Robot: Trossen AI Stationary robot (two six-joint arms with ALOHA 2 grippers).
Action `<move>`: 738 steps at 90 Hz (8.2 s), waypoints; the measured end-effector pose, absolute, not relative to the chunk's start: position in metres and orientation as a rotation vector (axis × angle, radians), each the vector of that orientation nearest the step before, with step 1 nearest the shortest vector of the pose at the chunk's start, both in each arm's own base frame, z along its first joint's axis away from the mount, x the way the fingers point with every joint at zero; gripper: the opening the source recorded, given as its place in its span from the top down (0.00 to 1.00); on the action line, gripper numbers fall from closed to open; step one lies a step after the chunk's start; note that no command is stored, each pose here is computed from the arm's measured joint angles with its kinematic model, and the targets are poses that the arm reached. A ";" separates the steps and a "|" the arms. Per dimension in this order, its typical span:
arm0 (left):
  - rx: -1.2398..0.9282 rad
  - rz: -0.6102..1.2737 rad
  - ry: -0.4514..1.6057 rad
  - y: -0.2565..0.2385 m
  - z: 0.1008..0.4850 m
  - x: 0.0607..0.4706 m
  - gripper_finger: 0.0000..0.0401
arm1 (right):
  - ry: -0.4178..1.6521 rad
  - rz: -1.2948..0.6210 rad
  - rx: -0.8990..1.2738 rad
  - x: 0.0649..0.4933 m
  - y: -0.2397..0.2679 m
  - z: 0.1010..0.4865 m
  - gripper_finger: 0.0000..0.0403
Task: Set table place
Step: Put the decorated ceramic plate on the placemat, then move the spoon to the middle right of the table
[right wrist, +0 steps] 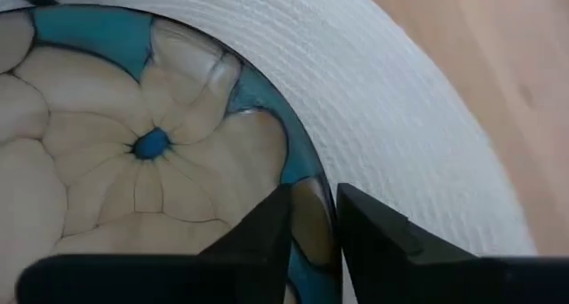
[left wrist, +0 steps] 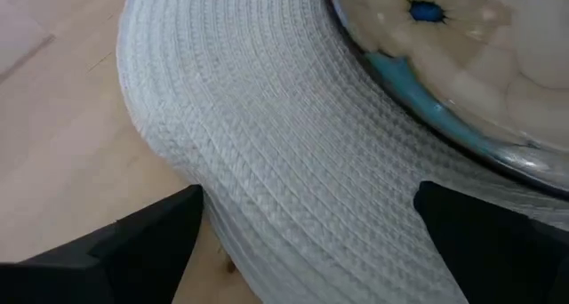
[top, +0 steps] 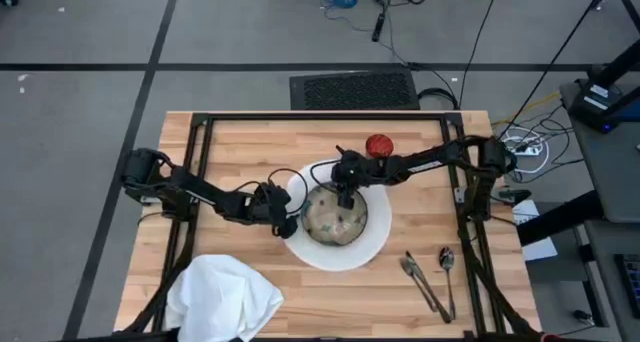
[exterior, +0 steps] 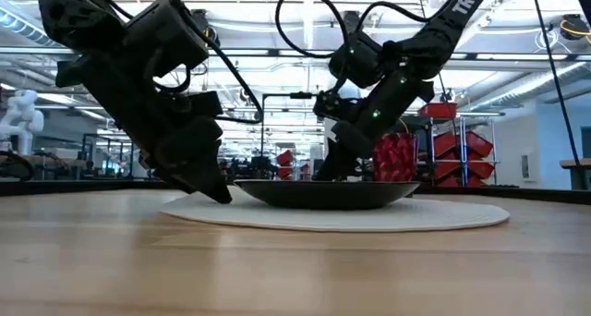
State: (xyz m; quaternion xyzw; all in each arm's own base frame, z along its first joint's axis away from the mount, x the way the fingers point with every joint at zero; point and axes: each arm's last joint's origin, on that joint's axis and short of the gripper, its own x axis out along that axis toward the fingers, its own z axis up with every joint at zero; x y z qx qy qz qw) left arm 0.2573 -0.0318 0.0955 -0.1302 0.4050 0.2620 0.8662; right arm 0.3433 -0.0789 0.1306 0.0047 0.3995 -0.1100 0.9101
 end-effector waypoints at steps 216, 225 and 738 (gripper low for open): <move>-0.055 0.528 0.644 -0.008 0.170 0.292 0.00 | 1.279 -0.261 0.258 0.217 0.029 0.233 0.75; -0.007 0.525 0.588 0.000 0.192 0.294 0.00 | 1.375 -0.341 0.342 0.200 0.035 0.236 0.69; 0.168 0.250 0.462 -0.035 0.223 0.303 0.00 | 1.228 -1.059 1.243 0.137 -0.029 0.158 1.00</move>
